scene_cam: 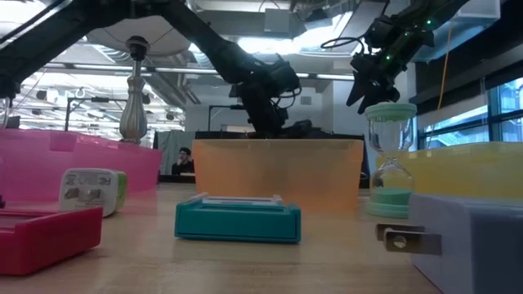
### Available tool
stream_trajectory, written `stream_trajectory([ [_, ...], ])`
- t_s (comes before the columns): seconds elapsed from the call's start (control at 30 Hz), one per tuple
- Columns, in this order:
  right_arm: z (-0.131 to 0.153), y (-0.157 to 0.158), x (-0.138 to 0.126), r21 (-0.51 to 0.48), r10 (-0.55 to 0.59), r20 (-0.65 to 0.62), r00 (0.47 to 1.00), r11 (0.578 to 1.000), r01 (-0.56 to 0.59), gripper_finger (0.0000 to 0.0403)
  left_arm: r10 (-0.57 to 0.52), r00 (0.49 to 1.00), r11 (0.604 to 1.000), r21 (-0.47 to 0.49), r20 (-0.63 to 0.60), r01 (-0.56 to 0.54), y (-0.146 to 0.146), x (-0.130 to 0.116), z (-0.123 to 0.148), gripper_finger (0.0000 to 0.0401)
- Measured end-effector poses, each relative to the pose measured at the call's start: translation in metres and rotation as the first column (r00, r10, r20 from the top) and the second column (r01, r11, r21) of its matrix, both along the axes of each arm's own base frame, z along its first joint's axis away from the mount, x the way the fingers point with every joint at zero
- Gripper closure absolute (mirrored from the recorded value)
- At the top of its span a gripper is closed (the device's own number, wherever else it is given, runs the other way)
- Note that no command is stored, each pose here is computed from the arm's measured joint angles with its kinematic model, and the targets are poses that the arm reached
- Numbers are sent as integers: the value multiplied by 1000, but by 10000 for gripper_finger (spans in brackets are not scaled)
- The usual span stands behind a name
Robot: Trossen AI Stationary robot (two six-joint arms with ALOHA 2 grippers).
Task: Pick & Place Office items
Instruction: Put the top light blue charger adapter into the yellow bin
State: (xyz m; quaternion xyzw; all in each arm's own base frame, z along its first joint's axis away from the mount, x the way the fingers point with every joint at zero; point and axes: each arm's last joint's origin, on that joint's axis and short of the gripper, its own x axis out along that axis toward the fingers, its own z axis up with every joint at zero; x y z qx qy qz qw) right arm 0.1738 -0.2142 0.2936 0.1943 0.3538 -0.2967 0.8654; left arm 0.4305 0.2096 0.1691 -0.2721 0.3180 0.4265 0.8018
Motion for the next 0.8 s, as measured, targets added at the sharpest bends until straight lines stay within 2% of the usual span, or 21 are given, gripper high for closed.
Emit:
stream_trajectory([
  [0.13,0,0,0,0,-1,0,1000,1000,1,80,6,1000,1000,24,-3,-6,-5,3,1,93],
  [0.47,0,0,0,0,-1,1,1000,1000,1,80,35,999,997,-69,-40,-38,-4,-3,-9,93],
  [0.8,0,0,0,0,-1,1,1000,1000,1,80,51,996,994,-92,-69,-57,-8,-3,-17,93],
])
